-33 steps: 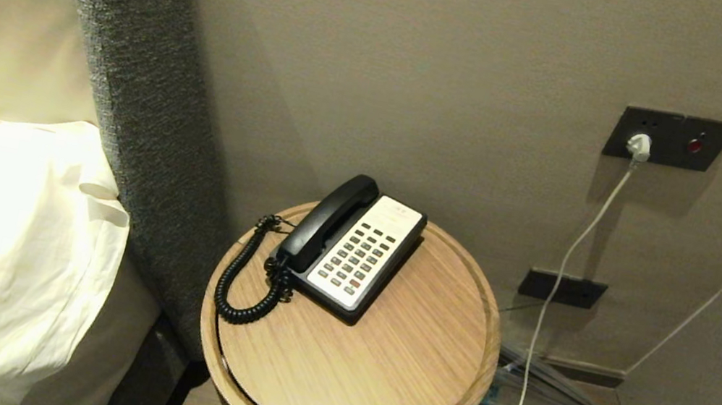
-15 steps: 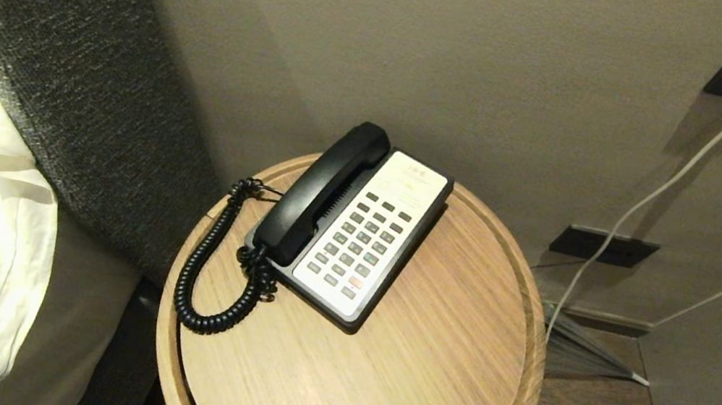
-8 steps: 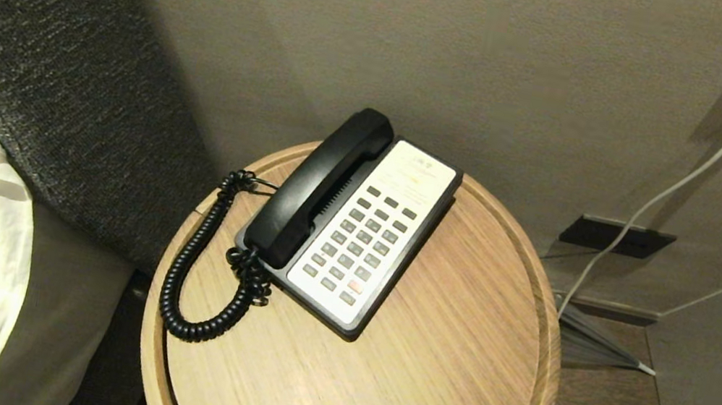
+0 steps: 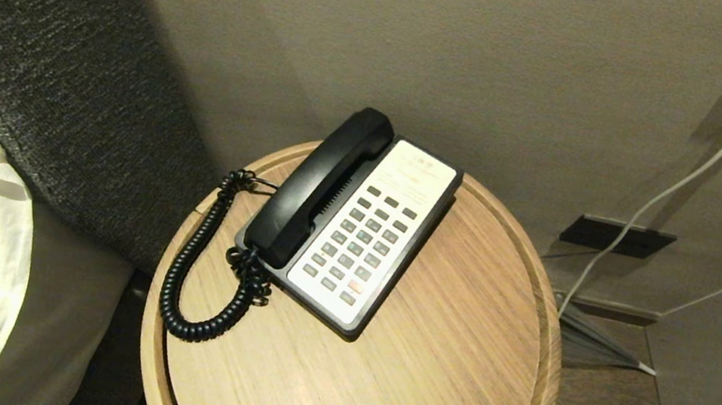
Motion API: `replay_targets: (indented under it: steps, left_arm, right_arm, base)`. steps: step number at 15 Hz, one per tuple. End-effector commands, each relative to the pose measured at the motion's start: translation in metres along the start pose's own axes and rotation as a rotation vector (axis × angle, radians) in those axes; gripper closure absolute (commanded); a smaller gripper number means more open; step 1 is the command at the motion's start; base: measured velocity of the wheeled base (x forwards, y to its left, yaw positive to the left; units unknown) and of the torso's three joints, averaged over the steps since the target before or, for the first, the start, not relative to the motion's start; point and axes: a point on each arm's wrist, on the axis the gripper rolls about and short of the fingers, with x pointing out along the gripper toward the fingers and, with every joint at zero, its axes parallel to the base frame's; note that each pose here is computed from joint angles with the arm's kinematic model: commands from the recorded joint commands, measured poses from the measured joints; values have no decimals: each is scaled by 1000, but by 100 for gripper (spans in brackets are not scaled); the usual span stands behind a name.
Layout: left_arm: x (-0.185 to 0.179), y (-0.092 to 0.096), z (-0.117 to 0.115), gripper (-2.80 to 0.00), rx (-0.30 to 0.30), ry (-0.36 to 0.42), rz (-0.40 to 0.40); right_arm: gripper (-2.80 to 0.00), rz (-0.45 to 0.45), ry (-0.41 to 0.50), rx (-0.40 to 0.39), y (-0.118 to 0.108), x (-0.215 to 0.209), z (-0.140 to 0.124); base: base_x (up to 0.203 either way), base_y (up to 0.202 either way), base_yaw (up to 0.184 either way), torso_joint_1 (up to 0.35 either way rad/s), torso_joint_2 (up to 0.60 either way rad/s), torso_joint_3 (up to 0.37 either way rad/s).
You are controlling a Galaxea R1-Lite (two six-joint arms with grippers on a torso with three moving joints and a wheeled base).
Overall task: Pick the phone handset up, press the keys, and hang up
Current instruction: Pick up the desk phone handset
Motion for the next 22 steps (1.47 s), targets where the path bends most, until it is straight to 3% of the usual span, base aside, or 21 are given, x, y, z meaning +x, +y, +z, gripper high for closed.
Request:
replay_targets:
  steps: [1, 3, 6, 7, 10, 13, 17, 22]
  left_arm:
    - [63, 3, 66, 0, -35, 166, -66]
    - [126, 6, 107, 0, -54, 245, -128]
    - [212, -2, 134, 0, -35, 348, -257]
    - [230, -11, 132, -280, -16, 402, -318]
    - [250, -57, 123, -280, 54, 504, -519]
    - [261, -78, 110, -280, 149, 555, -596]
    - [273, -92, 97, -280, 299, 573, -594]
    - [278, -119, 108, -280, 334, 530, -623]
  right_arm:
    - [0, 0, 0, 0, 0, 0, 0]
    - [0, 0, 0, 0, 0, 0, 0]
    - [0, 0, 0, 0, 0, 0, 0]
    - [0, 0, 1, 0, 0, 0, 0]
    - [0, 0, 2, 0, 0, 0, 0]
    - [0, 0, 0, 0, 0, 0, 0]
    - [0, 0, 0, 0, 0, 0, 0]
    - [0, 0, 0, 0, 0, 0, 0]
  base:
    - [0, 0, 0, 0, 0, 0]
    - [0, 0, 0, 0, 0, 0]
    - [0, 0, 0, 0, 0, 0]
    - [0, 0, 0, 0, 0, 0]
    - [0, 0, 0, 0, 0, 0]
    - [0, 0, 0, 0, 0, 0]
    - [0, 0, 0, 0, 0, 0]
    - [0, 0, 0, 0, 0, 0]
